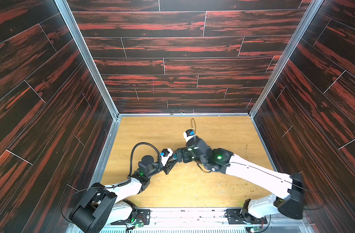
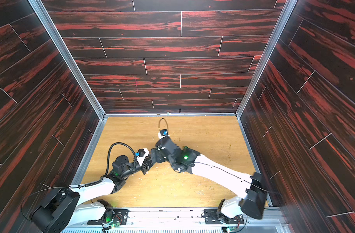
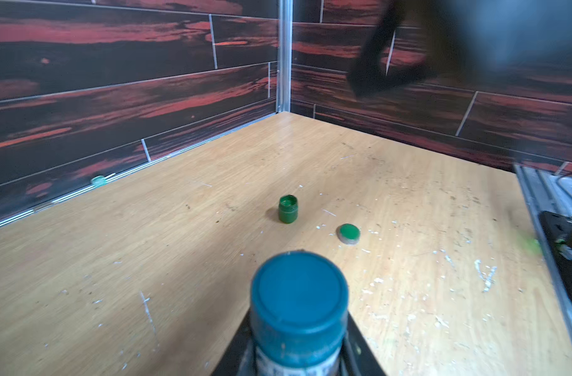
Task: Close the paint jar lid
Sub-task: Screw the lid onto the paint jar, then place the paint jar at the center of the board.
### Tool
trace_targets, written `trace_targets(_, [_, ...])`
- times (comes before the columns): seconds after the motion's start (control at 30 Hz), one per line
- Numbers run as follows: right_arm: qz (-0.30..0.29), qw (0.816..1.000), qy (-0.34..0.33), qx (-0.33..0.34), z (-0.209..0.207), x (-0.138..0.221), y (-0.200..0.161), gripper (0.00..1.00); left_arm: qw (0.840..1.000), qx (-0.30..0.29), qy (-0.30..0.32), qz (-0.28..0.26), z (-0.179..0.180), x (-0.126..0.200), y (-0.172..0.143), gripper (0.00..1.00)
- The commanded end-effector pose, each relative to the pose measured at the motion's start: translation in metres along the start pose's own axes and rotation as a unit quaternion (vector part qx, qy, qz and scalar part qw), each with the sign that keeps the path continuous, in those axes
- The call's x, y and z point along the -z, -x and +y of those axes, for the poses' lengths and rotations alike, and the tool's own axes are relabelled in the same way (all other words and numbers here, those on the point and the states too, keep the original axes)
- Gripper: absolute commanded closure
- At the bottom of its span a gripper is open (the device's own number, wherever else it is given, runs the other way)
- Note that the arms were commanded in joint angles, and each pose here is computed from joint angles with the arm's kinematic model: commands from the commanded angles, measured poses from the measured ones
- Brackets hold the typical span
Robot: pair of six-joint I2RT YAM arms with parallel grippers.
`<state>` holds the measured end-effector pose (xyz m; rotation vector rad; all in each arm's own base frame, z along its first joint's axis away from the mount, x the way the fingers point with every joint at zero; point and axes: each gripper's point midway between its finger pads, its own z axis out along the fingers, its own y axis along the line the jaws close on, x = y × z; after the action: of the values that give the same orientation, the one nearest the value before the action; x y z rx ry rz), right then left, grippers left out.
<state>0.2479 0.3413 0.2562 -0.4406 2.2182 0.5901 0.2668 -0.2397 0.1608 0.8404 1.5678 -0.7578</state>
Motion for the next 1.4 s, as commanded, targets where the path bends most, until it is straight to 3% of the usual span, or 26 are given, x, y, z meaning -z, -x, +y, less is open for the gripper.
trace_targets(0.0, [-0.013, 0.992, 0.086, 0.094, 0.016, 0.005, -0.002, 0.08, 0.999, -0.011, -0.045, -0.007, -0.018, 0.004, 0.004, 1.00])
trace_targets(0.17, [-0.021, 0.964, 0.183, 0.192, 0.029, 0.017, -0.019, 0.08, 0.996, -0.003, -0.088, -0.005, -0.032, 0.006, 0.004, 1.00])
trace_targets(0.4, [0.010, 0.967, 0.229, 0.114, 0.006, 0.008, -0.014, 0.08, 0.996, -0.009, -0.086, 0.001, -0.033, 0.009, 0.003, 1.00])
trace_targets(0.7, [0.126, 0.970, 0.206, 0.034, 0.003, -0.021, -0.038, 0.08, 0.998, -0.019, -0.055, 0.021, -0.023, 0.009, -0.004, 1.00])
trace_targets(0.9, [0.183, 0.971, 0.155, -0.011, -0.005, -0.033, -0.053, 0.04, 0.998, -0.025, -0.044, 0.023, -0.020, 0.010, -0.004, 1.00])
trace_targets(0.97, [0.183, 0.974, 0.133, -0.006, -0.007, -0.034, -0.056, 0.13, 0.999, -0.026, -0.041, 0.024, -0.019, 0.009, -0.004, 1.00])
trace_targets(1.23, [0.209, 0.972, 0.112, -0.003, 0.010, -0.038, -0.065, 0.18, 0.999, -0.025, -0.039, 0.024, -0.017, 0.008, -0.004, 1.00])
trace_targets(1.37, [0.219, 0.970, 0.101, -0.014, 0.013, -0.045, -0.069, 0.26, 0.999, -0.025, -0.038, 0.023, -0.017, 0.008, -0.003, 1.00])
